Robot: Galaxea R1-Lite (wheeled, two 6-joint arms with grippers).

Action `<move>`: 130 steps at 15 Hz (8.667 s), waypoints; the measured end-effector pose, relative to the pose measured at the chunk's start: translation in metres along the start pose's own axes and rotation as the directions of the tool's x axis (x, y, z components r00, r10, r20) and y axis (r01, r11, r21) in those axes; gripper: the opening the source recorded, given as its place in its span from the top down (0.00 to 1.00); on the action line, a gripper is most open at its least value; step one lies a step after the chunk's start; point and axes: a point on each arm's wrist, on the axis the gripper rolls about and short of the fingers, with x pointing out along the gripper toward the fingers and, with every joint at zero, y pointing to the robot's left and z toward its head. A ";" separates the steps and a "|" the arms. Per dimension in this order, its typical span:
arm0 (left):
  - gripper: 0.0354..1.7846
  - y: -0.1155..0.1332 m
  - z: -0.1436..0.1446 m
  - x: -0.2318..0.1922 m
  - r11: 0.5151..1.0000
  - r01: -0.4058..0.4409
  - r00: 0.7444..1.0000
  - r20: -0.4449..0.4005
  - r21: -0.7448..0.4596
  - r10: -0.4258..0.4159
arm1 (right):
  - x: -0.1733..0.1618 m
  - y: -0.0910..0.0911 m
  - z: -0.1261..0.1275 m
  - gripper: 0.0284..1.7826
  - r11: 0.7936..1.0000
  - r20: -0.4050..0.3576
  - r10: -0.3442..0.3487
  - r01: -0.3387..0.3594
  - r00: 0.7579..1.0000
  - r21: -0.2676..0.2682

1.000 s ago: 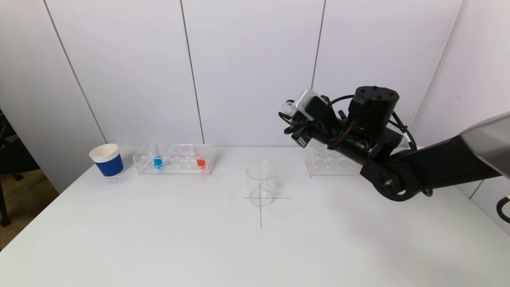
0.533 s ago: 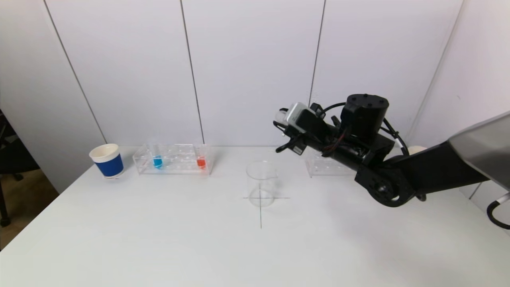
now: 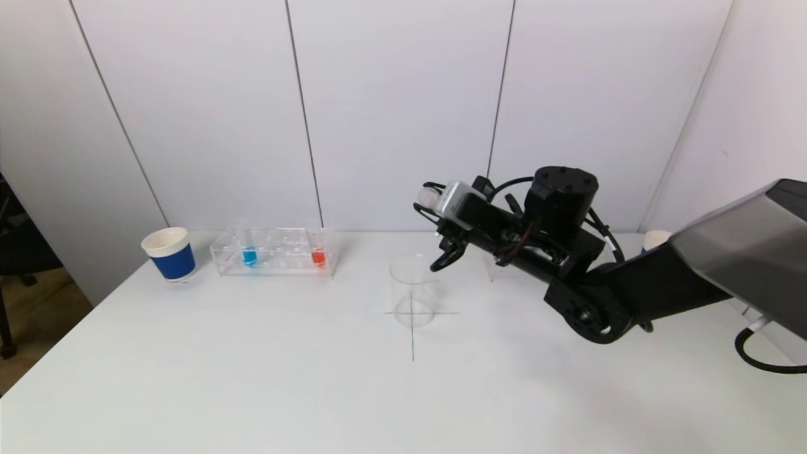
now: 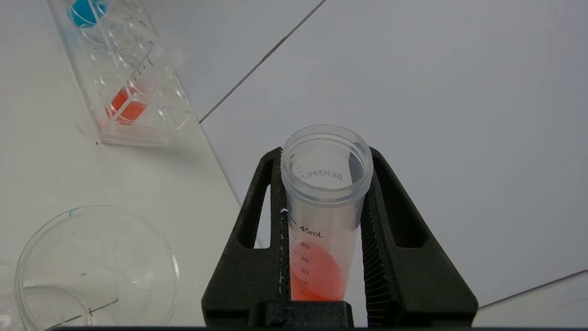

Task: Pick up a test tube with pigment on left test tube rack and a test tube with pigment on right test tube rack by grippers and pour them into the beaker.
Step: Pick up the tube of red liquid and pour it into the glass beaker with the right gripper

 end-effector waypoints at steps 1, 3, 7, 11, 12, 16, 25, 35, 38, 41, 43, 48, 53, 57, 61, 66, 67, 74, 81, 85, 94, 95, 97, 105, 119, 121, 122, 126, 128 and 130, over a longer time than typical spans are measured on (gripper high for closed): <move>0.01 0.000 0.000 0.000 1.000 0.000 1.000 0.000 0.000 0.000 | 0.000 0.001 -0.002 0.73 1.000 -0.003 0.004 -0.004 1.000 0.000; 0.01 0.000 0.000 0.000 1.000 0.000 1.000 0.000 0.000 0.000 | -0.001 0.000 -0.005 0.73 1.000 -0.002 0.011 -0.011 1.000 -0.001; 0.01 0.000 0.000 0.000 1.000 0.000 1.000 0.000 0.000 0.000 | -0.001 0.001 -0.007 0.73 1.000 0.026 -0.005 0.005 1.000 -0.018; 0.01 0.000 0.000 0.000 1.000 0.000 1.000 0.000 0.000 0.000 | -0.001 0.008 -0.015 0.73 0.999 0.014 0.004 -0.003 1.000 -0.048; 0.01 0.000 0.000 0.000 1.000 0.000 1.000 0.000 0.000 0.000 | -0.001 0.009 -0.016 0.73 0.998 0.013 0.005 -0.004 1.000 -0.058; 0.01 0.000 0.000 0.000 1.000 0.000 1.000 0.000 0.000 0.000 | 0.000 0.010 -0.018 0.73 0.992 0.036 -0.017 0.021 0.999 -0.121; 0.01 0.000 0.000 0.000 1.000 0.000 1.000 0.000 0.000 0.000 | -0.005 0.013 -0.026 0.73 0.972 0.035 -0.029 0.036 0.999 -0.232; 0.01 0.000 0.000 0.000 1.000 0.000 1.000 0.000 0.000 0.000 | -0.014 0.022 -0.030 0.73 0.935 0.041 -0.034 0.047 0.999 -0.353; 0.01 0.000 0.000 0.000 1.000 0.000 1.000 0.000 0.000 0.000 | -0.014 0.022 -0.031 0.73 0.926 0.037 -0.036 0.047 0.999 -0.374; 0.01 0.000 0.000 0.000 1.000 0.000 1.000 0.000 0.000 0.000 | -0.014 0.022 -0.031 0.73 0.914 0.037 -0.035 0.047 0.999 -0.403; 0.01 0.000 0.000 0.000 1.000 0.000 1.000 0.000 0.000 0.000 | -0.014 0.023 -0.031 0.73 0.909 0.037 -0.035 0.047 0.999 -0.413; 0.01 0.000 0.000 0.000 1.000 0.000 1.000 0.000 0.000 0.000 | -0.014 0.024 -0.031 0.73 0.892 0.037 -0.030 0.044 0.999 -0.450; 0.01 0.000 0.000 0.000 1.000 0.000 1.000 0.000 0.000 0.000 | -0.014 0.027 -0.033 0.73 0.877 0.031 -0.021 0.033 0.999 -0.480; 0.01 0.000 0.000 0.000 1.000 0.000 1.000 0.000 0.000 0.000 | -0.014 0.030 -0.034 0.73 0.871 0.029 -0.010 0.023 1.000 -0.491; 0.01 0.000 0.000 0.000 1.000 0.000 1.000 0.000 0.000 0.000 | -0.016 0.033 -0.037 0.73 0.863 0.023 -0.005 0.016 1.000 -0.505; 0.01 0.000 0.000 0.000 1.000 0.000 1.000 0.000 0.000 0.000 | -0.018 0.036 -0.043 0.73 0.846 -0.003 0.002 -0.003 1.000 -0.533; 0.01 0.000 0.000 0.000 1.000 0.000 1.000 0.000 0.000 0.000 | -0.018 0.038 -0.044 0.73 0.845 -0.008 0.004 -0.007 1.000 -0.535; 0.01 0.000 0.000 0.000 1.000 0.000 1.000 0.000 0.000 0.000 | -0.017 0.039 -0.048 0.73 0.805 -0.036 -0.005 -0.018 0.999 -0.594; 0.01 0.000 0.000 0.000 1.000 0.000 1.000 0.000 0.000 0.000 | -0.016 0.040 -0.047 0.73 0.790 -0.055 -0.013 -0.023 0.998 -0.612; 0.01 0.000 0.000 0.000 1.000 0.000 1.000 0.000 0.000 0.000 | -0.013 0.040 -0.045 0.73 0.782 -0.058 -0.004 -0.032 0.998 -0.623; 0.01 0.000 0.000 0.000 1.000 0.000 1.000 0.000 0.000 0.000 | -0.009 0.037 -0.042 0.73 0.746 -0.066 0.008 -0.050 0.998 -0.664; 0.01 0.000 0.000 0.000 1.000 0.000 1.000 0.000 0.000 0.000 | -0.009 0.037 -0.042 0.73 0.744 -0.072 0.014 -0.058 0.997 -0.666; 0.01 0.000 0.000 0.000 1.000 0.000 1.000 0.000 0.000 0.000 | -0.008 0.036 -0.041 0.73 0.732 -0.072 0.014 -0.059 0.997 -0.679; 0.01 0.000 0.000 0.000 1.000 0.000 1.000 0.000 0.000 0.000 | -0.007 0.035 -0.040 0.73 0.689 -0.069 0.014 -0.060 0.998 -0.722; 0.01 0.000 0.000 0.000 1.000 0.000 1.000 0.000 0.000 0.000 | -0.010 0.037 -0.041 0.73 0.624 -0.121 0.071 -0.139 0.990 -0.769; 0.01 0.000 0.000 0.000 1.000 0.000 1.000 0.000 0.000 0.000 | -0.010 0.035 -0.038 0.73 0.615 -0.125 0.075 -0.145 0.989 -0.775; 0.01 0.000 0.000 0.000 1.000 0.000 1.000 0.000 0.000 0.000 | -0.011 0.034 -0.037 0.73 0.609 -0.131 0.083 -0.155 0.988 -0.778; 0.01 0.000 0.000 0.000 1.000 0.000 1.000 0.000 0.000 0.000 | -0.013 0.031 -0.034 0.73 0.592 -0.131 0.083 -0.155 0.988 -0.791; 0.01 0.000 0.000 0.000 1.000 0.000 1.000 0.000 0.000 0.000 | -0.013 0.031 -0.033 0.73 0.589 -0.131 0.083 -0.155 0.988 -0.793; 0.01 0.000 0.000 0.000 1.000 0.000 1.000 0.000 0.000 0.000 | -0.014 0.030 -0.032 0.73 0.588 -0.130 0.083 -0.154 0.988 -0.794</move>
